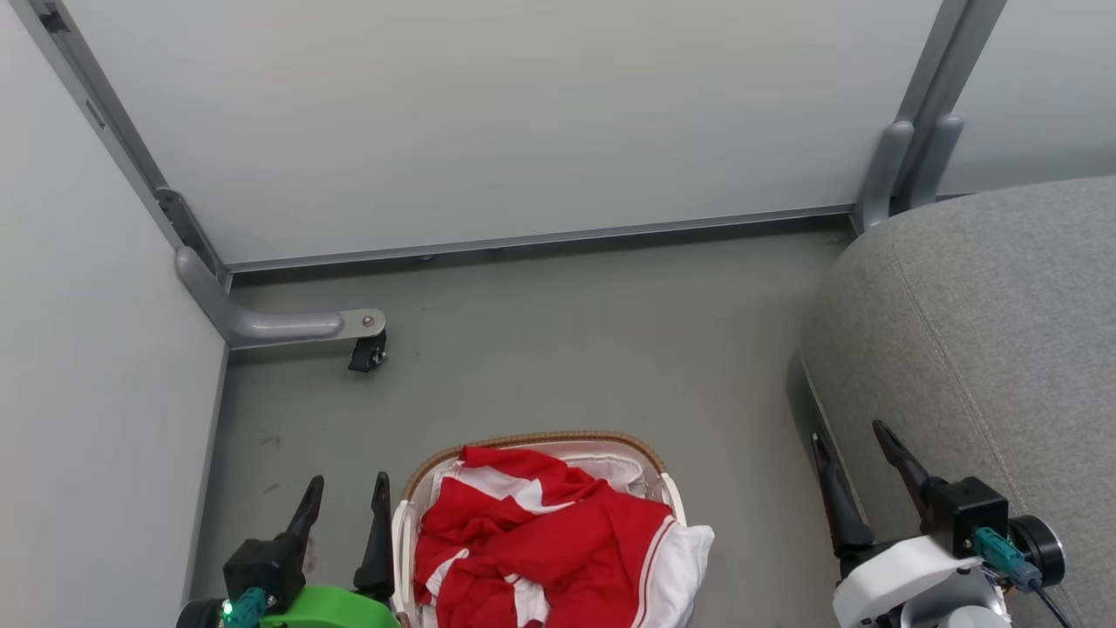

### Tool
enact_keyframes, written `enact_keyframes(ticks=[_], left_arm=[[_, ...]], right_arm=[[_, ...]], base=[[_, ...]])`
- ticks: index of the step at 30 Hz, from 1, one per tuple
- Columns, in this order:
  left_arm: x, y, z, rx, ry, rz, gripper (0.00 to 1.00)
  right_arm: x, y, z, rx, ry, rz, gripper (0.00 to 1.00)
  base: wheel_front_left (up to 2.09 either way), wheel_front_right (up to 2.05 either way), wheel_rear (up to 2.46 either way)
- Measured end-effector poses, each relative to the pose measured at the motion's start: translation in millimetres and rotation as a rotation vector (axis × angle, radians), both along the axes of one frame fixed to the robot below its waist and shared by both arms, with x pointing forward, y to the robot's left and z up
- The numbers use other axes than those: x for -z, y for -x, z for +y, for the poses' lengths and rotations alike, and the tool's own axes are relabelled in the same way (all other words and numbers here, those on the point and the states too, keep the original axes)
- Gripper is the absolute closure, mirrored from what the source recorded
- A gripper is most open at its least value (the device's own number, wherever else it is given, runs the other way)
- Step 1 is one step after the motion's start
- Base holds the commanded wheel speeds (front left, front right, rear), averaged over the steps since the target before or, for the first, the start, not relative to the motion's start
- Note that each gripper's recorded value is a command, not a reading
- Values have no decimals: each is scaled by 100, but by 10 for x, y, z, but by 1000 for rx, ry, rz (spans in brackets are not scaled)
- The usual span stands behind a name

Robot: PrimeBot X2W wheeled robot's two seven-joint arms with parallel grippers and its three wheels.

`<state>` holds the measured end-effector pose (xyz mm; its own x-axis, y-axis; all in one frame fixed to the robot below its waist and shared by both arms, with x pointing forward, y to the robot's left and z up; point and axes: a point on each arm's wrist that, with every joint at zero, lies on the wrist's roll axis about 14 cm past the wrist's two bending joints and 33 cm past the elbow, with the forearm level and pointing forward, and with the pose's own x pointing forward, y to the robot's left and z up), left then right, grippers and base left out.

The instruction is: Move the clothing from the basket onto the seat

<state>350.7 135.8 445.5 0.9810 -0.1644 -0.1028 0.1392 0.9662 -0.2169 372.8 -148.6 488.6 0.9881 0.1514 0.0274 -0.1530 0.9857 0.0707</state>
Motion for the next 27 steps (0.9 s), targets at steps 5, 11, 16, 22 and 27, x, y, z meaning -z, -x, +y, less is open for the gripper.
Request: enact_keyframes(ticks=[5,11,16,22,27], left_arm=[[-3,5,3,-1,0,-1,0],[1,9,6,-2,0,0,0],[5,8,8,-2,-1,2,0],[7,-13,-10,1,7,3,0],[40,-69,-107,31,7,13,0]], right_arm=[[-5,8,7,-2,0,-2,0],[-5,11,12,-4,0,-2,0],[-2,10,10,-3,0,-1,0],[12,18,2,-1,0,3,0],[32,-2,-33,10,2,9,0]], base=[[0,0,0],[0,0,0],[0,0,0],[0,0,0],[0,0,0]])
